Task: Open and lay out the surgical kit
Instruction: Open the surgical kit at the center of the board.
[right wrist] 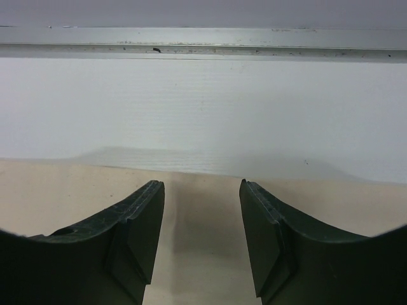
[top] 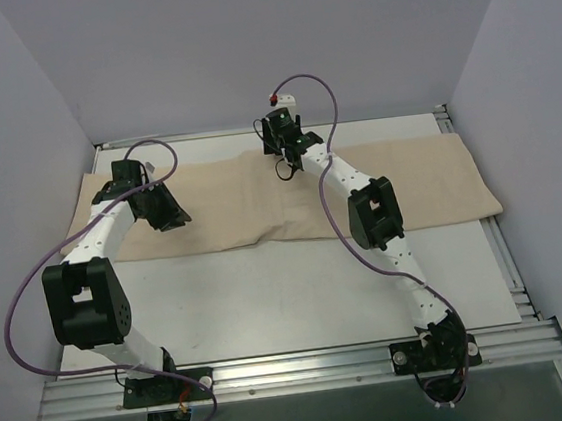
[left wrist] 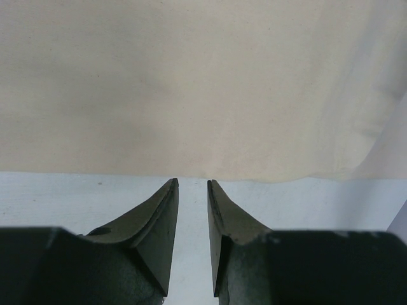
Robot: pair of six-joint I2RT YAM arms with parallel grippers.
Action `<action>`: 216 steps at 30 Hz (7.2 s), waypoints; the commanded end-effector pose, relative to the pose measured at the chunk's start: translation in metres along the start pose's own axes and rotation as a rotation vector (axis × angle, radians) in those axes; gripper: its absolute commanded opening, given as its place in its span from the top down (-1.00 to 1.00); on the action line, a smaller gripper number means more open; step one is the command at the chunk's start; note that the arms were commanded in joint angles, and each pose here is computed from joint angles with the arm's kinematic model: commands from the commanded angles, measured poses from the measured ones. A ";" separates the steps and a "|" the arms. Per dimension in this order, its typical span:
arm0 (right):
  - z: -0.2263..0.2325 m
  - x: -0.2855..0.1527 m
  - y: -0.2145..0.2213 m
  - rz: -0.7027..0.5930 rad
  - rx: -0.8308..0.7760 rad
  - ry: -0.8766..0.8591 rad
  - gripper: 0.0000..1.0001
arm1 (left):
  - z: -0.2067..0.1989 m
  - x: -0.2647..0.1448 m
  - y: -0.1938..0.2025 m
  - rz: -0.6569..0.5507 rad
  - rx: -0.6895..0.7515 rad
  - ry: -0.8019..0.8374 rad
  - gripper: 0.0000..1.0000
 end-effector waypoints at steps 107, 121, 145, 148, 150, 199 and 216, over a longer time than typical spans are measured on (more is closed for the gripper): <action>-0.141 -0.145 -0.018 0.236 0.216 0.332 -0.99 | 0.043 -0.045 -0.041 -0.002 -0.120 -0.232 -0.17; -0.174 -0.104 0.013 0.330 0.294 0.459 -0.99 | 0.064 -0.013 -0.009 0.108 -0.258 -0.209 -0.18; -0.202 -0.067 0.042 0.370 0.291 0.443 -0.78 | 0.086 0.032 -0.036 0.122 -0.289 -0.215 0.40; -0.204 -0.064 0.045 0.371 0.288 0.441 -0.66 | 0.085 0.032 -0.039 0.117 -0.289 -0.203 0.63; -0.207 -0.061 0.045 0.370 0.290 0.435 -0.50 | 0.084 0.030 -0.041 0.113 -0.289 -0.193 0.80; -0.254 -0.152 0.019 0.328 0.335 0.397 1.00 | 0.040 0.057 -0.021 0.127 -0.279 -0.082 -0.04; -0.266 -0.238 0.026 0.442 0.228 0.476 1.00 | 0.028 -0.049 -0.019 0.000 -0.132 -0.174 0.95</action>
Point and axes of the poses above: each gripper's point midway between its finger pads, its own x axis out along the fingers, its own z axis along the line the jaws close on, y = z × x, the point moved 2 cm from there along -x, back along the fingers, and after that the axes turned 4 degrees about -x, right-handed, at the moved point
